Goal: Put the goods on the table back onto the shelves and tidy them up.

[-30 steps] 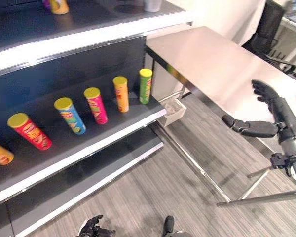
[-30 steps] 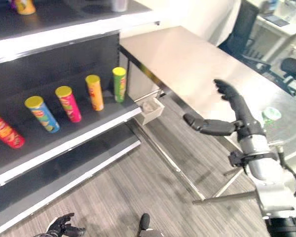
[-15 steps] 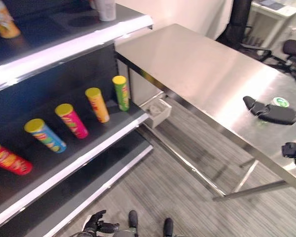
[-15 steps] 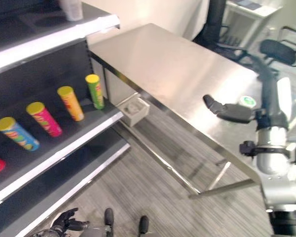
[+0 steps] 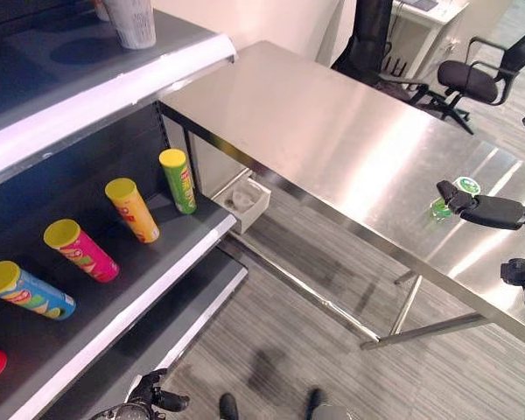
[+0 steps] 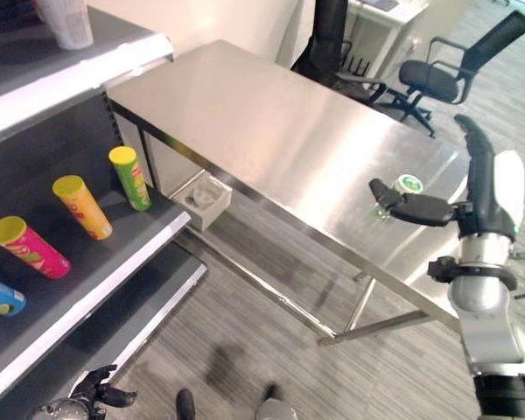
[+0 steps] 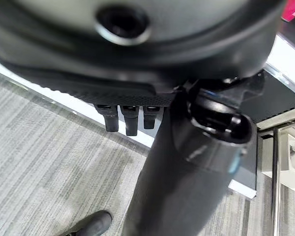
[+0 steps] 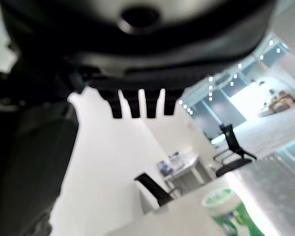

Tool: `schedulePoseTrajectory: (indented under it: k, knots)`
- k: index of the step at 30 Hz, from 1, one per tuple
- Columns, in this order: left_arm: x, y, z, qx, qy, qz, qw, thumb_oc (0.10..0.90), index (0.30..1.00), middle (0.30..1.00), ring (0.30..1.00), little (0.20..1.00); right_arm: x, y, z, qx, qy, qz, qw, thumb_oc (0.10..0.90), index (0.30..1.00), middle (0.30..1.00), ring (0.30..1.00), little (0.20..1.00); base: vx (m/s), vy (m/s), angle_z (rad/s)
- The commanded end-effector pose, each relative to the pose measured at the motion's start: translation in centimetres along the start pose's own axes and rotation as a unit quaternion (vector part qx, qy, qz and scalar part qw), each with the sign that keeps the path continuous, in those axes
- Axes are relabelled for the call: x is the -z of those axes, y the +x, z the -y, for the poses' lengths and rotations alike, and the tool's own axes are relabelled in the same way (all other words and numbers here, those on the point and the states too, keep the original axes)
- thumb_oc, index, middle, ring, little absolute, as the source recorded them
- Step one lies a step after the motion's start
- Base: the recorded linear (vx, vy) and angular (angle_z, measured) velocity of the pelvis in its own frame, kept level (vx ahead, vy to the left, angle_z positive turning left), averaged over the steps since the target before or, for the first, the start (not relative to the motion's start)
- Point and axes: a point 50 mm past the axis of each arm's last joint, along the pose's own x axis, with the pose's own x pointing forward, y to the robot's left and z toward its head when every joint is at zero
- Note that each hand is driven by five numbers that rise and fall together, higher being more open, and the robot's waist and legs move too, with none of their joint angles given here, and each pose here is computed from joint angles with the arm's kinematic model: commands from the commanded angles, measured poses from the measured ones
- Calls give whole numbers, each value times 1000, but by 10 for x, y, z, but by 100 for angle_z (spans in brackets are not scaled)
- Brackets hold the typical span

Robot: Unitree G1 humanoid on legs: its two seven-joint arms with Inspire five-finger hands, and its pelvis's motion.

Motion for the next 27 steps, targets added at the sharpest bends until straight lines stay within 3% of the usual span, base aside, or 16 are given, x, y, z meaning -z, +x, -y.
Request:
schedulePoseTrajectory:
  k: [1,10,16,27]
  knots:
    - [9,-4,-9,-16,3,4,1000,800,900,900,900,900,-11,19,42,92,-14,27,995,800,900,900,900,900,97,-112,29]
    - [27,-8,4,3,-14,-27,1000,800,900,900,900,900,15,-3,32,60,9,-32,998,800,900,900,900,900,64,-173,13]
    - [34,-11,8,17,0,-34,999,800,900,900,900,900,28,-13,10,50,81,-68,993,800,900,900,900,900,56,-111,6]
    - [33,-13,16,34,23,-25,999,800,900,900,900,900,24,12,2,72,59,-64,994,800,900,900,900,900,59,-41,14]
